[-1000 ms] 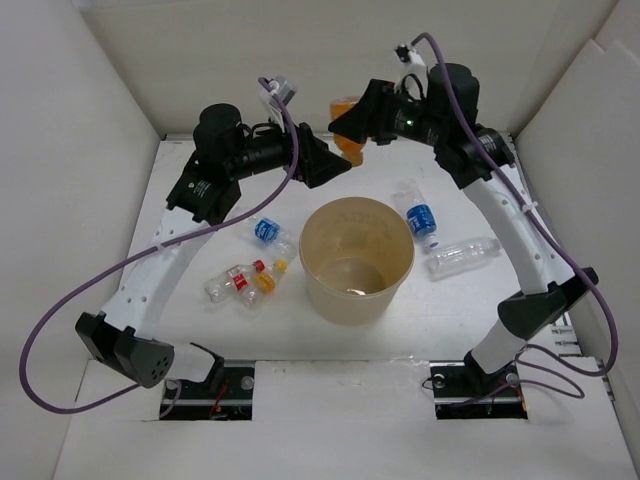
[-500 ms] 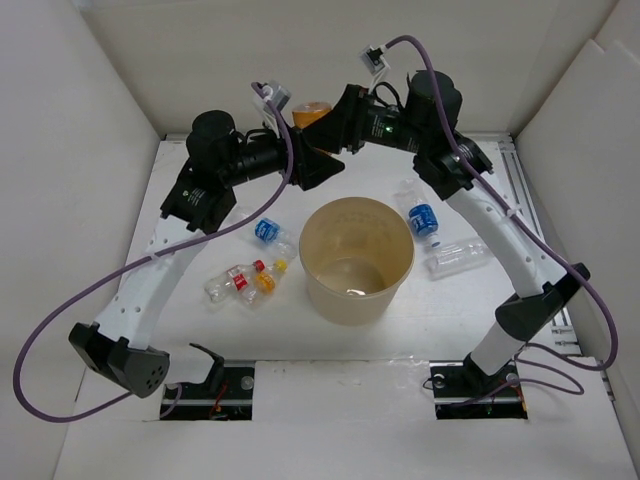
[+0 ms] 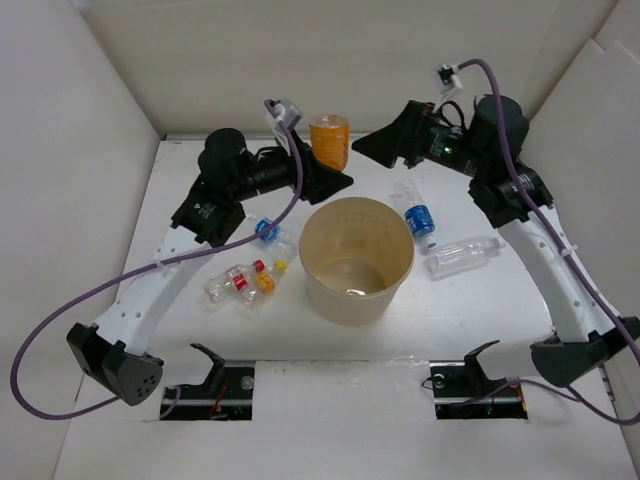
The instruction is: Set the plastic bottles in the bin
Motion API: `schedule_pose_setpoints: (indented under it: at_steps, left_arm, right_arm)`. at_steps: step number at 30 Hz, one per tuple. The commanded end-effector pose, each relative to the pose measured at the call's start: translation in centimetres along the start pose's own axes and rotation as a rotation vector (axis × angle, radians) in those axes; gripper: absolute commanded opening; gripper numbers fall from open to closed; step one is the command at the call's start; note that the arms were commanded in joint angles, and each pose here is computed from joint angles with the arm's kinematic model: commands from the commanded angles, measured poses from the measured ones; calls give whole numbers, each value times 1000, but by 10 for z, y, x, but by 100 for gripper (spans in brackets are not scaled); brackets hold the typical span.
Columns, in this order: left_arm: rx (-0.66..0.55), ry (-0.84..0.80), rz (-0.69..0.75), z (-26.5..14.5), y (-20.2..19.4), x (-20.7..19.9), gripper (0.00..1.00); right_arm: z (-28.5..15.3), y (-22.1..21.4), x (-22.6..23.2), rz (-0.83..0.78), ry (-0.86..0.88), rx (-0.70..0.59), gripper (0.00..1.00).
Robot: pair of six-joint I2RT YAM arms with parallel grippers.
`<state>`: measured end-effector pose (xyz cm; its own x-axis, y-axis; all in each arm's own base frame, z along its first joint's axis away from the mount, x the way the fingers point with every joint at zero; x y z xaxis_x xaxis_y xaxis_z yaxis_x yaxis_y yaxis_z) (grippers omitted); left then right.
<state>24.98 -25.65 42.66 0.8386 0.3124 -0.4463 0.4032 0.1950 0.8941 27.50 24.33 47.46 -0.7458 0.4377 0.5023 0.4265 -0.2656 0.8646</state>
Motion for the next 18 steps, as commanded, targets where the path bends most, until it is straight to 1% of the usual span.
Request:
schedule_pose_setpoints:
  at_steps: [1, 4, 5, 6, 7, 8, 9, 10, 11, 12, 13, 14, 15, 16, 18]
  left_arm:
    - [41, -46, 52, 21, -20, -25, 0]
    - [84, -37, 25, 31, -40, -20, 0]
    - [85, -36, 7, 32, -42, -20, 0]
    - [82, -38, -6, 33, -43, -20, 3]
    - [97, -29, -25, 33, -53, -15, 5]
    - [98, -29, -26, 30, -55, -15, 8]
    - [90, -32, -50, 29, -56, -17, 13]
    - [95, -40, -50, 26, -61, -17, 19]
    - [99, -52, -64, 24, -64, -19, 37]
    - [101, -66, -77, 22, -67, -21, 49]
    - [107, -96, -88, 20, -74, -24, 77]
    - [108, -95, -98, 20, -77, -22, 90]
    - [108, -95, -98, 20, -77, -22, 100]
    - [116, -110, -98, 19, -78, -24, 100]
    - [133, -122, -105, 20, -78, -26, 100]
  right_arm:
    - [-34, 13, -34, -100, -242, -82, 100]
    - [-63, 7, -70, -110, -487, -79, 100]
    - [-76, -2, -87, -108, -574, -47, 100]
    - [-82, -6, -99, -94, -637, -37, 100]
    - [-90, -10, -107, -102, -689, -30, 100]
    - [-101, -21, -128, -94, -791, 1, 100]
    - [-107, -26, -138, -85, -847, 10, 100]
    - [-111, -32, -145, -88, -892, 27, 100]
    - [-121, -34, -157, -84, -970, 26, 100]
    - [-128, -44, -172, -73, -1024, 59, 100]
    - [-134, -48, -184, -68, -1065, 75, 100]
    - [-133, -54, -189, -60, -1073, 96, 100]
    - [-138, -59, -199, -53, -1099, 115, 100]
    - [-134, -69, -211, -36, -1111, 155, 100]
    - [-135, -80, -225, -13, -1135, 193, 100]
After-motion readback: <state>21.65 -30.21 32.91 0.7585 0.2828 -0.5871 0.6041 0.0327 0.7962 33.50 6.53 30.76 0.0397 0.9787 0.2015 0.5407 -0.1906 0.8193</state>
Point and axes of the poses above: each gripper's point midway between its finger pads, its own z axis out along the fingers, its own x axis along the line the jaws close on, y = z × x, the point moved 4 cm from there along -z, back along the fingers, and after that the axes turned 6 degrees about -z, right-handed, at the moved point
